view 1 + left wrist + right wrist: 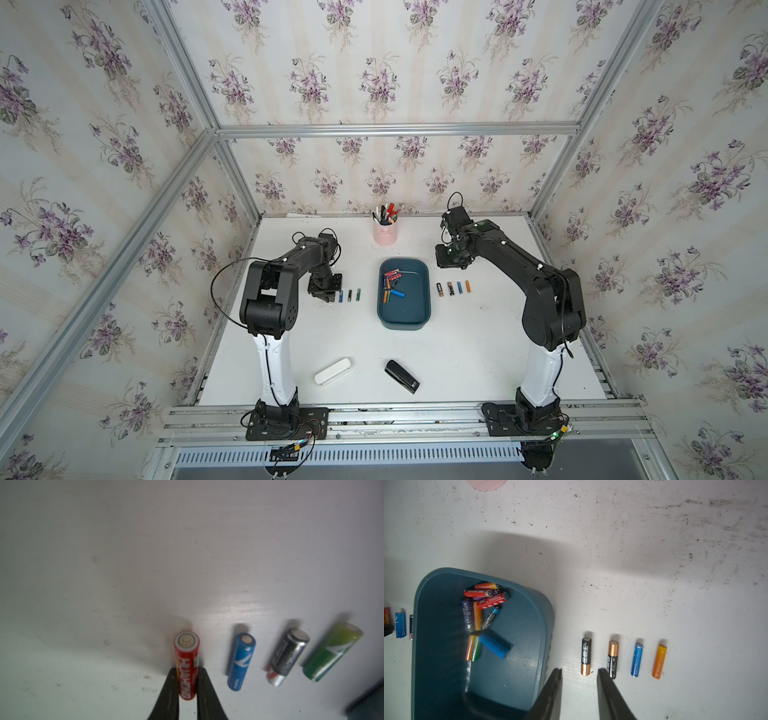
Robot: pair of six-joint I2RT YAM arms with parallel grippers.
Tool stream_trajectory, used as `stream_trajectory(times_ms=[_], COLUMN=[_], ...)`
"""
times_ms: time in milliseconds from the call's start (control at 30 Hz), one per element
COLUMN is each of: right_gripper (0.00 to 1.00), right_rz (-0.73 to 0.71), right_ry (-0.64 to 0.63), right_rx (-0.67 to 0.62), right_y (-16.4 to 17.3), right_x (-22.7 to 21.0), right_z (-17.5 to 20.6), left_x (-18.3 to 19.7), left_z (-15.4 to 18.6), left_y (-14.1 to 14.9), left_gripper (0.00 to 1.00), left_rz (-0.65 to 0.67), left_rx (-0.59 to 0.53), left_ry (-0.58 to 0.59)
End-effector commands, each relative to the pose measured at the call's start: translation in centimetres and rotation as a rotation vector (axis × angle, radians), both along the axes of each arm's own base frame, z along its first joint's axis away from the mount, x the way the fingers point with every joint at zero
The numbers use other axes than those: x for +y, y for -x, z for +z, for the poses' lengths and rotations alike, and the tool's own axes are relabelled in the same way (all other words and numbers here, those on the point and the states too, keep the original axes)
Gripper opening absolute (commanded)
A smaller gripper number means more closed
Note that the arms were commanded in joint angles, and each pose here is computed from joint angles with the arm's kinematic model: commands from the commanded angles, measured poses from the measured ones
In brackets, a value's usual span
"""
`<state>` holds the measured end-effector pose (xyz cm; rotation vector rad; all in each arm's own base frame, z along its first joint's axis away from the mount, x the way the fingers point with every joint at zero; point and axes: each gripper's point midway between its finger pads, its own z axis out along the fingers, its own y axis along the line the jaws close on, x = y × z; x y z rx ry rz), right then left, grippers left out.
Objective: Take the batteries out of the storage box
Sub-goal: Place the battery at the center of the board.
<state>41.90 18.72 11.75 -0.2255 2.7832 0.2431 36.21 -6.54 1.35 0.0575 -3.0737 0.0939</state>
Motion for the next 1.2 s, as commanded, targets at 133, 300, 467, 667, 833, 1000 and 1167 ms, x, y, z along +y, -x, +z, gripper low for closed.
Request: stream_trajectory(times_ms=[133,300,467,667,833,1000,1167], right_gripper=[0.34,0.34,0.34,0.35,0.35,0.35,0.35], right_rz=[-0.003,0.006,0.035,0.105,0.209,0.304,0.365], right_ry=[0.011,0.013,0.028,0.023,0.028,0.06,0.098], right_rx=[-0.002,-0.006,-0.017,-0.03,-0.019,-0.003,0.012], right_y=[-0.1,-0.1,0.2,1.2,3.1,4.4,5.3], right_x=[0.1,0.4,1.3,3.7,7.4,10.4,12.3], right_z=[0.1,0.3,0.7,1.3,0.1,-2.0,-4.3], left_x=[-0.5,-0.5,-0.7,-0.4,-0.2,0.0,0.2], left_z=[-0.2,0.5,1.8,3.5,4.6,6.4,7.4], left_y=[-0.1,-0.1,-0.6,-1.0,-1.1,-1.0,-0.3], left_gripper=[0.25,0.3,0.32,0.35,0.36,0.37,0.38], left_rz=[-0.013,-0.011,-0.007,-0.009,-0.009,-0.002,-0.004], left_rx=[0.006,-0.007,-0.032,-0.051,-0.064,-0.095,-0.1], left_ry=[0.03,0.03,0.039,0.024,0.013,0.01,0.004])
